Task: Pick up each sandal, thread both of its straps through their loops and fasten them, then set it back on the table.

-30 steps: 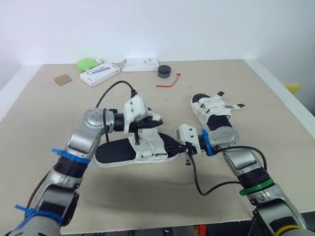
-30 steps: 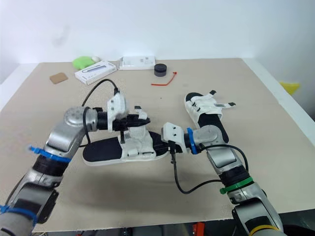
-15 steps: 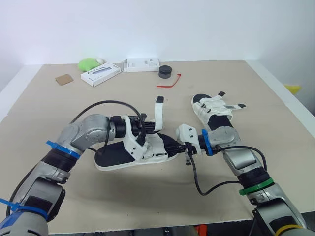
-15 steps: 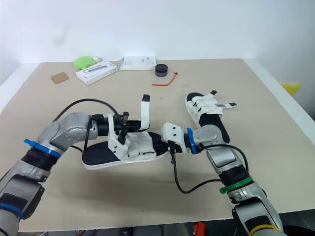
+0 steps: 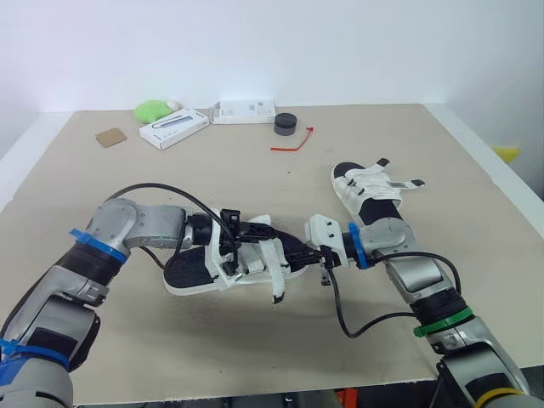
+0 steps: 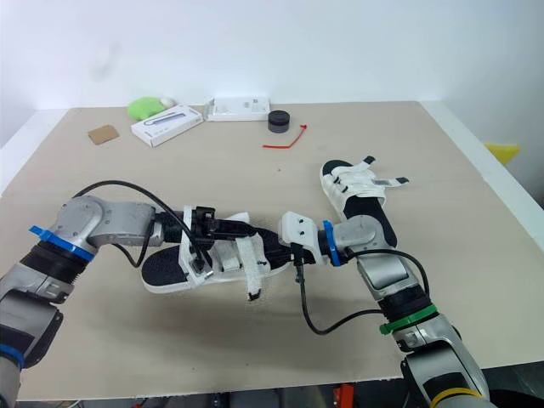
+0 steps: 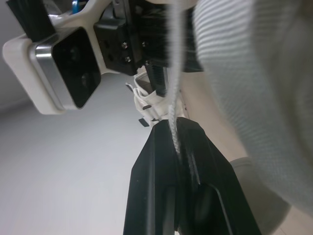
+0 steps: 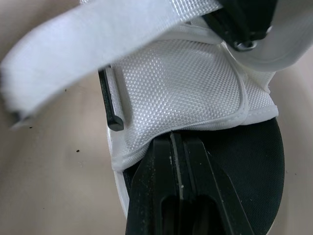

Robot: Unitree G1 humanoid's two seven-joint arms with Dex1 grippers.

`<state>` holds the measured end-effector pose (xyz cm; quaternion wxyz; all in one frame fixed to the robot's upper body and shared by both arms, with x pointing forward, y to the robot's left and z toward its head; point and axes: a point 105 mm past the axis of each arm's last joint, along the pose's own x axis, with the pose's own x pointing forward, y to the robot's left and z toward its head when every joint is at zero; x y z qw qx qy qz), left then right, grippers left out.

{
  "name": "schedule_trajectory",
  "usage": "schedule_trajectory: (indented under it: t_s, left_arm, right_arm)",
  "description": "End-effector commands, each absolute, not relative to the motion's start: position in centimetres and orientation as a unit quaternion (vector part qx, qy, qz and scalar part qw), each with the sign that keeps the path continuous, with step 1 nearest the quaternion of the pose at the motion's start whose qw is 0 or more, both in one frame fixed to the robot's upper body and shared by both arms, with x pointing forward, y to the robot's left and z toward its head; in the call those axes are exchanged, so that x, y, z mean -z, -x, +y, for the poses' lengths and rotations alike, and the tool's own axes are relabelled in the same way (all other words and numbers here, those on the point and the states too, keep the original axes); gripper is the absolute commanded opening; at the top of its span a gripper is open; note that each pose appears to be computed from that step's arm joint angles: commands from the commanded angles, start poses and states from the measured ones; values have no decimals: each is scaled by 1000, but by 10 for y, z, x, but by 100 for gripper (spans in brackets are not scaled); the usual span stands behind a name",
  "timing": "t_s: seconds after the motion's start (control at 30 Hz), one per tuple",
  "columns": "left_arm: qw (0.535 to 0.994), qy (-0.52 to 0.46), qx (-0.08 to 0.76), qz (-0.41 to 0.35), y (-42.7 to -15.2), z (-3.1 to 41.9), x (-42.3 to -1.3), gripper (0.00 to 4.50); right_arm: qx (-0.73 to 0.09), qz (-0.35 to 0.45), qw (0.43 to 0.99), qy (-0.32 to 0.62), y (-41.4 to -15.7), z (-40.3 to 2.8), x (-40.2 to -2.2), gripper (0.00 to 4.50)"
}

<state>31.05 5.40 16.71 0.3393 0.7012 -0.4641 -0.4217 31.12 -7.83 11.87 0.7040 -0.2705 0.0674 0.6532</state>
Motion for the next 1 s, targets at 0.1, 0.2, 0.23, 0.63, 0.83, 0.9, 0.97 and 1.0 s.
schedule_trajectory:
  t_s: [0.1, 0.2, 0.23, 0.63, 0.83, 0.9, 0.97, 1.0]
  left_arm:
    - [367, -679, 418, -478, -308, 52, -188, 5]
    - [370, -674, 423, -479, -305, 50, -191, 5]
    - [376, -669, 425, -480, -303, 50, -192, 34]
    - [446, -569, 578, -378, -268, 56, -174, 446]
    - [532, -479, 654, -245, -255, 73, -172, 446]
    - [580, -440, 650, -219, -261, 75, -188, 446]
    - [607, -405, 657, -189, -264, 78, -196, 446]
    - [620, -391, 657, -177, -265, 80, -200, 446]
  right_arm:
    - [-657, 67, 698, 277, -309, -79, -120, 0]
    - [-658, 67, 698, 277, -309, -79, -119, 0]
    - [-658, 67, 697, 277, -309, -79, -119, 0]
    - [-661, 67, 694, 277, -308, -77, -119, 0]
    - [-662, 67, 693, 276, -309, -77, -118, 0]
    - [-663, 67, 693, 276, -309, -76, -118, 0]
    - [-663, 67, 693, 275, -309, -76, -118, 0]
    - [-664, 67, 692, 275, -309, -76, -118, 0]
